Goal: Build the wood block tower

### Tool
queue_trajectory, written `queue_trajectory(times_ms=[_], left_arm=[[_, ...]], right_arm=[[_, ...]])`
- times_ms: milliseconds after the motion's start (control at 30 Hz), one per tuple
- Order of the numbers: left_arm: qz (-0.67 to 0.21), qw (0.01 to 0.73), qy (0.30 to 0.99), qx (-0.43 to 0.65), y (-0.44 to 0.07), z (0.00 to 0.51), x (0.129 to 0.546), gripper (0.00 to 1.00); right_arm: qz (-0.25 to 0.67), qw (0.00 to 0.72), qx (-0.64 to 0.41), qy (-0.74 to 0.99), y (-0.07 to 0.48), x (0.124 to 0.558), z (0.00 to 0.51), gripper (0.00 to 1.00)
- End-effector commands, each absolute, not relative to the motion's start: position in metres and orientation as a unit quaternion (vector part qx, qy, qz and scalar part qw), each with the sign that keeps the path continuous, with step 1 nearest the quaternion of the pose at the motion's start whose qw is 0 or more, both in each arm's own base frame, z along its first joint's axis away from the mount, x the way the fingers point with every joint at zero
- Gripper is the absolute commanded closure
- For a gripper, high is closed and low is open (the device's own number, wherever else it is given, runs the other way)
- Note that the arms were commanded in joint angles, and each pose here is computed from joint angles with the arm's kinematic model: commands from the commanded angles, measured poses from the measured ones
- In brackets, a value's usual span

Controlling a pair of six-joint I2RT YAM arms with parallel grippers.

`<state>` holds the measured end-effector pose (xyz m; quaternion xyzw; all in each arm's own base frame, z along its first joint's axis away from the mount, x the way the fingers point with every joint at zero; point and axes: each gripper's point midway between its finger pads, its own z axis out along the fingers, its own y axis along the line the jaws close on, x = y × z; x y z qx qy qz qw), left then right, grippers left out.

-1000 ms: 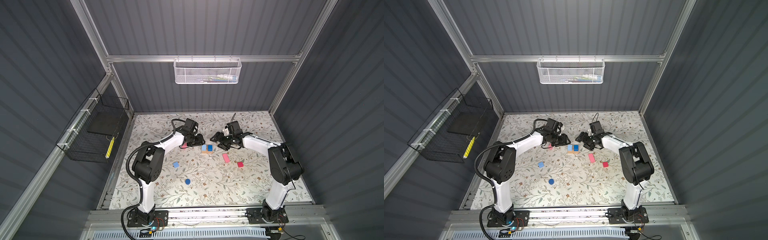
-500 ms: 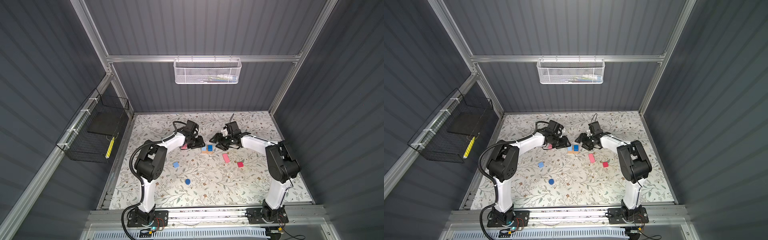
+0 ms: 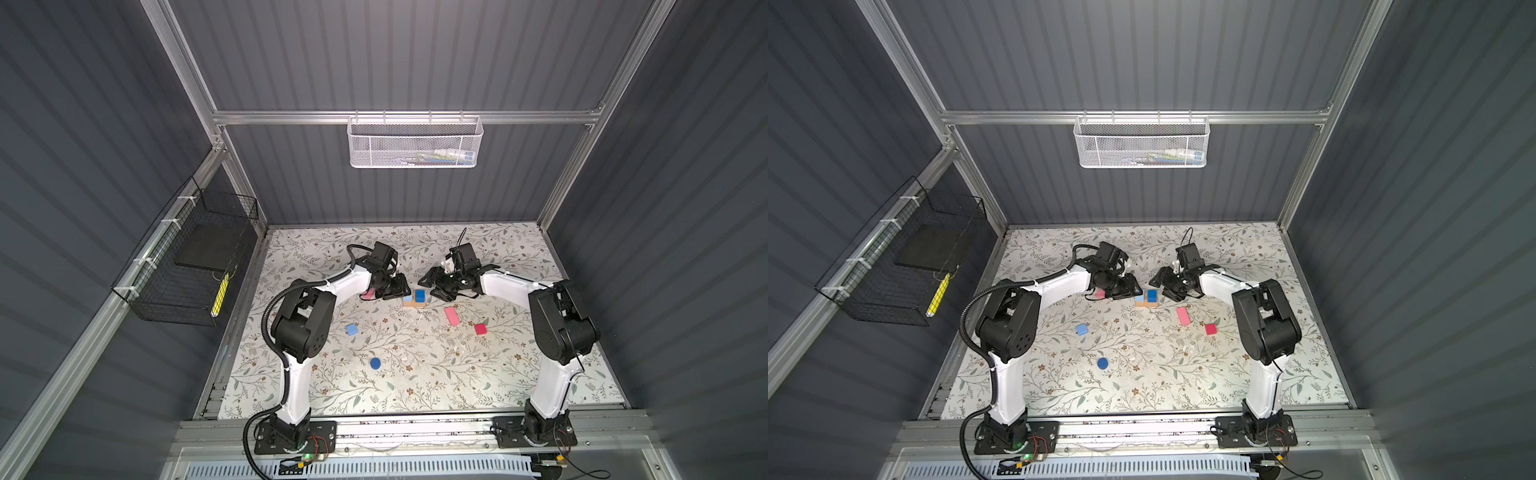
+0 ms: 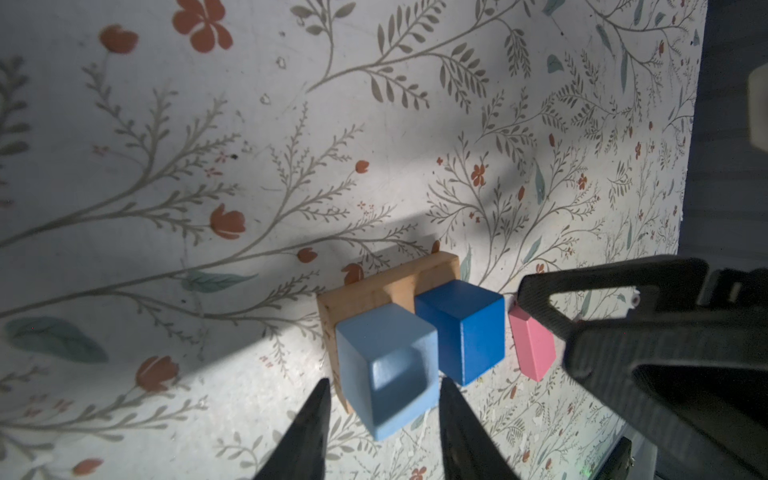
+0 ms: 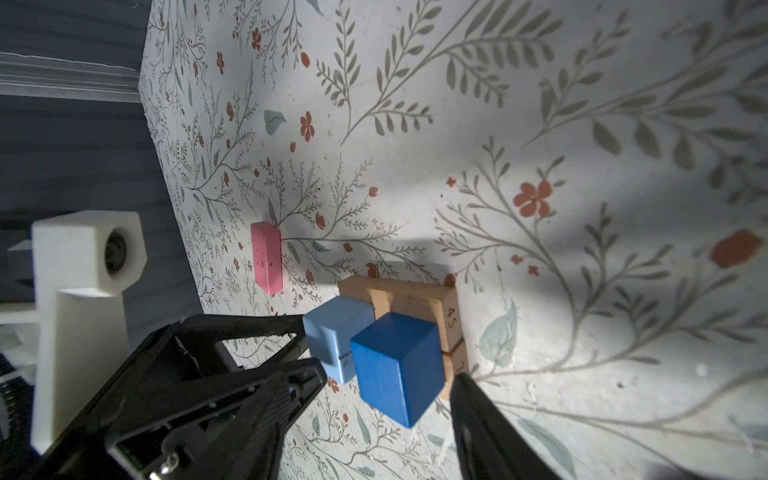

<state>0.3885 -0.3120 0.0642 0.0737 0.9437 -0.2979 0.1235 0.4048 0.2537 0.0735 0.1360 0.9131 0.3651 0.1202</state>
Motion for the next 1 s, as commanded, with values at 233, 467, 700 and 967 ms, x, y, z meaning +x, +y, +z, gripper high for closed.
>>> queue_trajectory(times_ms=[233, 467, 700, 967], left_arm=[[-0.310, 0.103, 0.943, 0.065, -0.3170, 0.0623, 0.3862, 0.60], [-0.321, 0.099, 0.940, 0.063, -0.3210, 0.0623, 0.3861, 0.62], [-0.324, 0.096, 0.939, 0.063, -0.3227, 0.0618, 0.3858, 0.64], [-0.326, 0.096, 0.938, 0.064, -0.3244, 0.0628, 0.3855, 0.64]], right_arm=[[0.372, 0.112, 0.131, 0.912, 0.2617, 0.4078, 0.0724, 0.39], [0.372, 0.109, 0.130, 0.913, 0.2629, 0.4076, 0.0702, 0.41], [0.373, 0.108, 0.127, 0.913, 0.2646, 0.4077, 0.0705, 0.43], [0.372, 0.104, 0.126, 0.914, 0.2657, 0.4074, 0.0688, 0.48]])
